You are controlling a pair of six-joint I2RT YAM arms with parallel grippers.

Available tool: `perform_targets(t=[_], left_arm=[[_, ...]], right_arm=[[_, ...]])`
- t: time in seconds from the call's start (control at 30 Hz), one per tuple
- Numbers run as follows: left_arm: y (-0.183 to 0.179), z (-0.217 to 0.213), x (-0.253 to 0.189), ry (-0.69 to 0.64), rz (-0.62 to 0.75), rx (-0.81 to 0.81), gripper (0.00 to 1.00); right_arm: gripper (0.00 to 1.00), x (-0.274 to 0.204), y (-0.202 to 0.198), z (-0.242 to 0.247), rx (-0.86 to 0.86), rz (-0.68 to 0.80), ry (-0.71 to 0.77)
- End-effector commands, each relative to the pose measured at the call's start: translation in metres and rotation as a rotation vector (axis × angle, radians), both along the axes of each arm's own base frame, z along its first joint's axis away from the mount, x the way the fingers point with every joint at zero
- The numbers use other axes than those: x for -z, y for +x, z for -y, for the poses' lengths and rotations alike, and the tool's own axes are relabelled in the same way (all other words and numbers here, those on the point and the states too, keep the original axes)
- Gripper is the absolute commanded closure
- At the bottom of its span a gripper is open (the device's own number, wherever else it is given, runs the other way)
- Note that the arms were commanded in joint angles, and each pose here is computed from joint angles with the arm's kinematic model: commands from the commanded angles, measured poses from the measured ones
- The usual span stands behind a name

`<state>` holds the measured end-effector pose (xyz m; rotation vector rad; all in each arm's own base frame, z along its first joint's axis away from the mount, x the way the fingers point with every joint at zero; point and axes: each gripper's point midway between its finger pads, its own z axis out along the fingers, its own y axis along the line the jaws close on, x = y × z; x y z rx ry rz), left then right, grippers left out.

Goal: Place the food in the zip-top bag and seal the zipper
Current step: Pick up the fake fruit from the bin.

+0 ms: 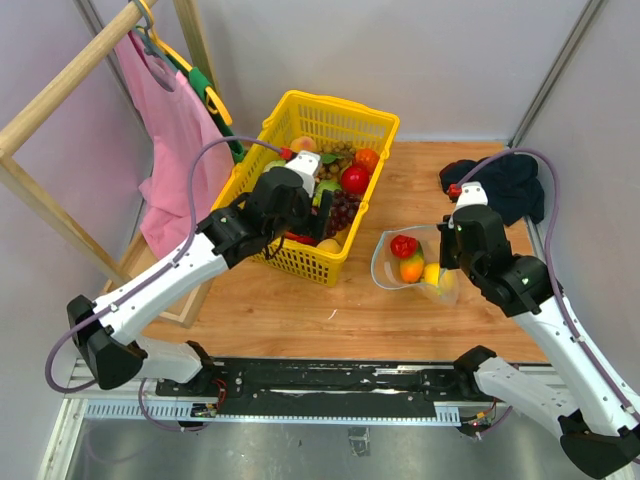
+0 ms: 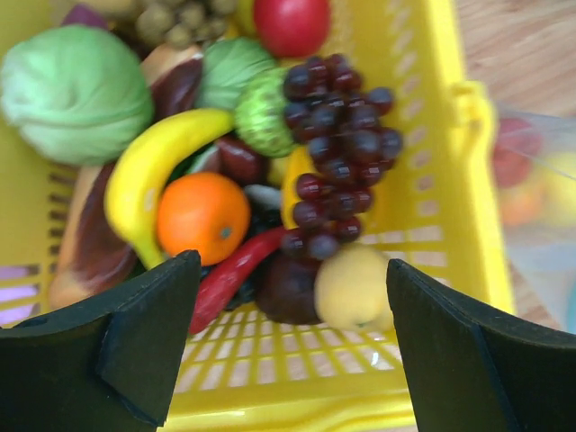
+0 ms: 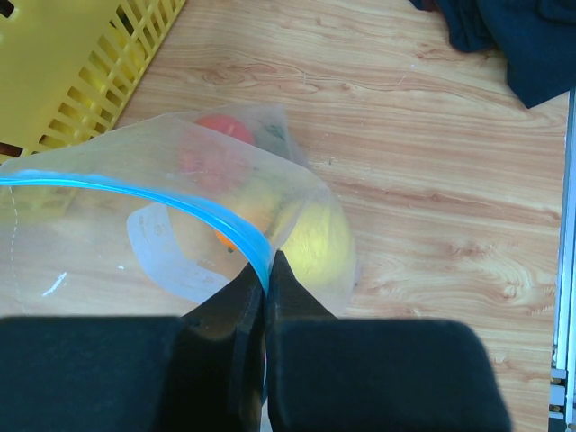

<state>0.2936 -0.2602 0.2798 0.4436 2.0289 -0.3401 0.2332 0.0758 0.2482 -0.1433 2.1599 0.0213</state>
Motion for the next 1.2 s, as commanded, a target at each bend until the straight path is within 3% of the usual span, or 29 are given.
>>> perform_targets(t=[0.0,0.23,0.5,0.9,1.17], left_arm=[[0.012,-0.036,0.005,0.022,-0.058,-0.110,0.12],[0.036,-0.069,0.047,0.090,-0.160,-0.200,0.13],[0.073,-0.087,0.075,0.127,-0.174,-0.276,0.17],[0.108,-0.080,0.123,-0.011,-0.284,-0.232,0.24],[0.111,-0.076,0.152,-0.057,-0.365,-0.196,0.32]], right_arm=[[0.99,-0.005,0.002,0.007,0.028,0.024,-0.005],[0.99,-0.003,0.002,0.004,0.019,0.016,-0.001],[0.99,0.001,0.002,0.001,0.009,0.007,0.011],[0.99,0.006,0.003,-0.001,0.002,-0.002,0.006],[0.99,0.010,0.005,-0.004,-0.008,-0.014,0.006]])
